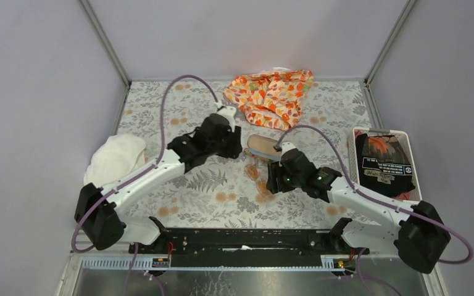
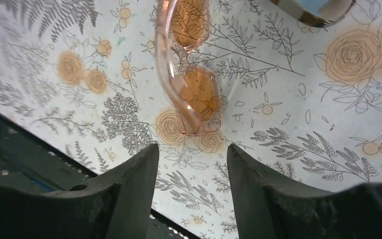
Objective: Organize the sunglasses
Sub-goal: Adjust the sunglasses at the center of the board.
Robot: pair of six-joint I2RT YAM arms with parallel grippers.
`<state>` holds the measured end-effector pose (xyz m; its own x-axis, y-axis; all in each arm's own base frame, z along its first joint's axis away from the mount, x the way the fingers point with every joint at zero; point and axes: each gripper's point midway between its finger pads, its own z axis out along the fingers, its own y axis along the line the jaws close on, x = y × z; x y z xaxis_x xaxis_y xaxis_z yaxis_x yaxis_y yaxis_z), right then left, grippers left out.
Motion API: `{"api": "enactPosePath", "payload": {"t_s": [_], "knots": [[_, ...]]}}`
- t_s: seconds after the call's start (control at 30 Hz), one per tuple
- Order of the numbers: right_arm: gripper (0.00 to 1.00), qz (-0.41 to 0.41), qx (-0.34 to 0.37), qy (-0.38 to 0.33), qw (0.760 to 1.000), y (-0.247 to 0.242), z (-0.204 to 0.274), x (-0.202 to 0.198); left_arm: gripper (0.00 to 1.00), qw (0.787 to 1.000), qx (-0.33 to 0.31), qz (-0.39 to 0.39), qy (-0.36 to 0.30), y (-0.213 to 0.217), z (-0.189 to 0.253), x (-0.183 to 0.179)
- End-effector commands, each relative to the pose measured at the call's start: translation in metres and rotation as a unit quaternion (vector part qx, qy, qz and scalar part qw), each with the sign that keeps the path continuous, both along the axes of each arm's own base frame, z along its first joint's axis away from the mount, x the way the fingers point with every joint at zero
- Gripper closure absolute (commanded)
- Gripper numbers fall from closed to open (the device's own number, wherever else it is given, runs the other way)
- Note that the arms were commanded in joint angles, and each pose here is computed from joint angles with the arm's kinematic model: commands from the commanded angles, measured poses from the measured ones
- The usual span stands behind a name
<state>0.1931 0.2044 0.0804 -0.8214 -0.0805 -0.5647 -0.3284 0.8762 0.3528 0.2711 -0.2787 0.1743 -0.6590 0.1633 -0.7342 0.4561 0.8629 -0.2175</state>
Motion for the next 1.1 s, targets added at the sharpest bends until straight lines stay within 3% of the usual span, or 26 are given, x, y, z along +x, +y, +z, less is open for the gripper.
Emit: {"api": "enactPosePath", "payload": {"t_s": [0.0,0.33,0.5,0.9,1.07], "knots": [[0.4,-0.017,-0.104,-0.086,0.991,-0.001,0.008,0.019,0.48,0.996,-0.058,0.037,0.062,0.024,0.01,-0.004],[0.39,-0.065,-0.143,-0.12,0.98,0.021,0.01,0.011,0.47,0.984,-0.074,0.149,0.066,0.067,0.011,0.016],[0.42,-0.087,-0.155,-0.124,0.976,0.038,0.012,0.003,0.47,0.982,-0.077,0.162,0.064,0.074,0.011,0.018],[0.47,-0.109,-0.262,-0.14,0.949,0.047,-0.014,0.005,0.46,0.98,-0.083,0.166,0.064,0.079,0.009,0.016],[0.47,-0.124,-0.259,-0.141,0.947,0.04,-0.009,0.002,0.46,0.98,-0.085,0.166,0.064,0.081,0.007,0.015]]}}
